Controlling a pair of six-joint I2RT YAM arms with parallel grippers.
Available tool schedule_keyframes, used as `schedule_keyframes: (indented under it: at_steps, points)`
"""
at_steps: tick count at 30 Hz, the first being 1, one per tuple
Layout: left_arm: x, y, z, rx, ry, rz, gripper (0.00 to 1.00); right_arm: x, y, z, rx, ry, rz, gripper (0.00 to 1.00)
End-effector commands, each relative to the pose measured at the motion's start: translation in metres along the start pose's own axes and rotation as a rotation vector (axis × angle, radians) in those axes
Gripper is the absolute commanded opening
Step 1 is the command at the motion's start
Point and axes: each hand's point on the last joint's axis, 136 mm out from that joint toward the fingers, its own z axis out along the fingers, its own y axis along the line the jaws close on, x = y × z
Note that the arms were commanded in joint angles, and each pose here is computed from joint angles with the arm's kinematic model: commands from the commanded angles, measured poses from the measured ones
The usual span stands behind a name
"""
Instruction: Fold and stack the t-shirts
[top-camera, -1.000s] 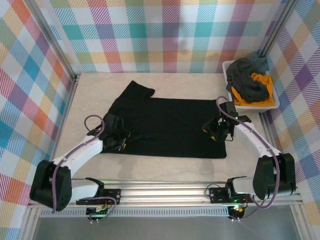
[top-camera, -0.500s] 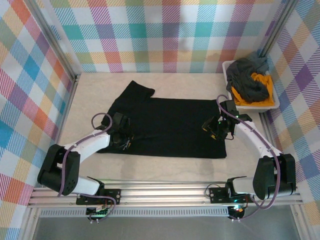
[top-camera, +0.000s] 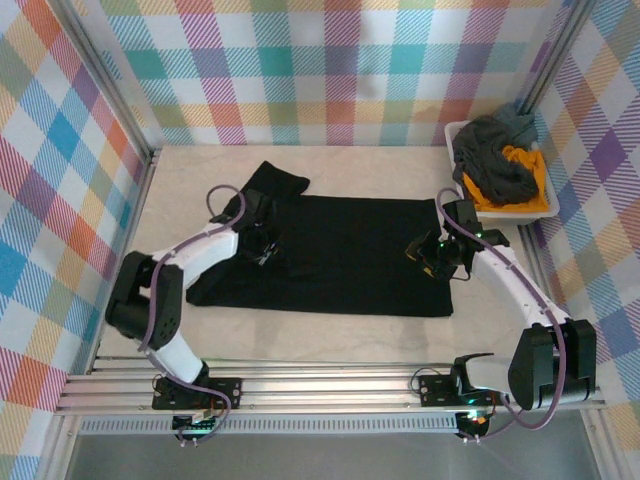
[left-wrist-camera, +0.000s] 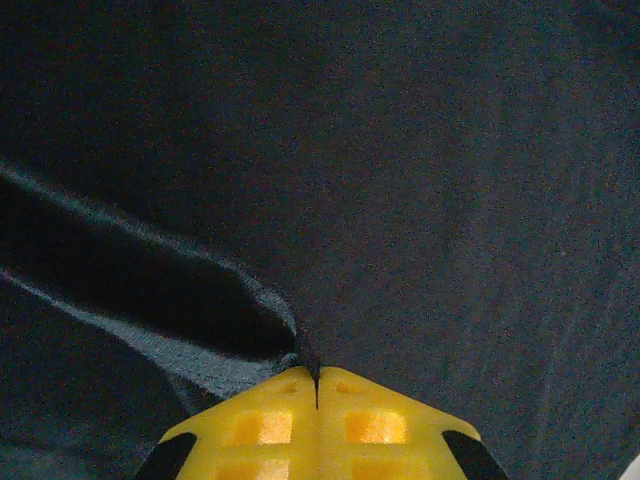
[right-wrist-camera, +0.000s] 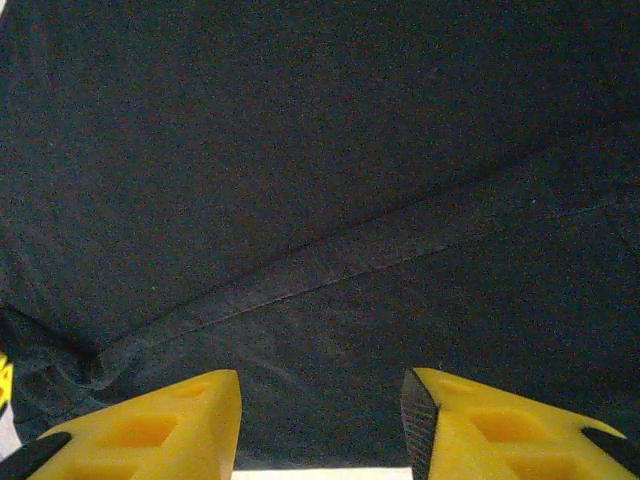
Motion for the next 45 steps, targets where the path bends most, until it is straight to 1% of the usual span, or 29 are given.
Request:
schedule_keyframes:
  at_steps: [1, 5, 7, 11, 12, 13, 14, 15, 16, 18, 19, 20, 21, 24, 26, 28, 30, 32, 34, 37, 39, 42, 45]
  points:
    - [0.014, -0.017, 0.003, -0.048, 0.052, 0.206, 0.00, -0.002, 0.011, -0.009, -0.019, -0.006, -0.015, 0.47]
    - [0.014, -0.028, 0.014, -0.141, 0.048, 0.350, 0.00, 0.000, 0.012, -0.007, -0.023, 0.013, -0.014, 0.47]
    - [0.016, -0.026, 0.022, -0.189, 0.068, 0.397, 0.00, 0.001, 0.012, -0.006, -0.020, 0.020, -0.014, 0.46]
    - [0.024, -0.025, 0.032, -0.222, 0.106, 0.464, 0.00, 0.001, 0.011, -0.006, -0.013, 0.025, -0.022, 0.47]
    - [0.024, -0.024, 0.032, -0.225, 0.107, 0.472, 0.07, 0.001, 0.010, -0.005, -0.010, 0.027, -0.023, 0.48]
    - [0.024, -0.025, 0.029, -0.228, 0.105, 0.483, 0.33, 0.001, 0.010, -0.004, -0.006, 0.031, -0.023, 0.48]
    - [0.023, -0.025, 0.025, -0.234, 0.097, 0.494, 0.57, 0.001, 0.009, -0.002, -0.004, 0.036, -0.025, 0.49]
    - [0.021, -0.028, 0.019, -0.234, 0.082, 0.506, 0.73, 0.001, 0.008, 0.000, 0.001, 0.041, -0.024, 0.49]
    - [0.018, -0.030, 0.009, -0.242, 0.052, 0.519, 0.78, 0.001, 0.007, 0.003, 0.007, 0.043, -0.024, 0.49]
    - [0.008, -0.032, -0.015, -0.242, -0.025, 0.522, 0.79, 0.001, 0.003, 0.008, 0.021, 0.045, -0.027, 0.49]
    - [0.004, -0.029, -0.028, -0.236, -0.065, 0.500, 0.81, 0.001, 0.000, 0.010, 0.031, 0.045, -0.030, 0.49]
    - [-0.001, -0.024, -0.041, -0.219, -0.100, 0.470, 0.80, 0.002, -0.003, 0.013, 0.040, 0.049, -0.030, 0.49]
    - [-0.005, -0.017, -0.050, -0.205, -0.123, 0.434, 0.77, 0.003, -0.005, 0.016, 0.044, 0.054, -0.027, 0.49]
    - [-0.010, 0.016, -0.057, -0.157, -0.137, 0.298, 0.67, 0.008, -0.013, 0.029, 0.044, 0.074, -0.007, 0.48]
    - [-0.016, 0.049, -0.048, -0.176, -0.118, 0.202, 0.56, 0.010, -0.020, 0.041, 0.043, 0.100, 0.012, 0.44]
    - [-0.023, 0.078, -0.036, -0.192, -0.079, 0.097, 0.47, 0.009, -0.028, 0.051, 0.073, 0.120, 0.017, 0.42]
    - [-0.033, 0.105, -0.027, -0.214, -0.064, 0.002, 0.40, 0.006, -0.037, 0.058, 0.092, 0.135, 0.035, 0.39]
    - [-0.047, 0.134, -0.026, -0.254, -0.078, -0.089, 0.33, -0.001, -0.047, 0.062, 0.126, 0.136, 0.049, 0.38]
    - [-0.060, 0.159, -0.033, -0.306, -0.124, -0.148, 0.29, -0.005, -0.054, 0.061, 0.178, 0.140, 0.022, 0.38]
    - [-0.075, 0.190, -0.042, -0.364, -0.178, -0.198, 0.29, -0.010, -0.062, 0.059, 0.242, 0.136, -0.014, 0.40]
    - [-0.076, 0.208, -0.040, -0.406, -0.154, -0.234, 0.28, -0.010, -0.064, 0.060, 0.258, 0.147, -0.024, 0.40]
    - [-0.066, 0.226, -0.028, -0.396, -0.086, -0.317, 0.26, -0.002, -0.066, 0.071, 0.254, 0.202, -0.004, 0.40]
    - [-0.059, 0.235, -0.030, -0.384, -0.092, -0.377, 0.26, 0.008, -0.072, 0.078, 0.278, 0.226, 0.003, 0.40]
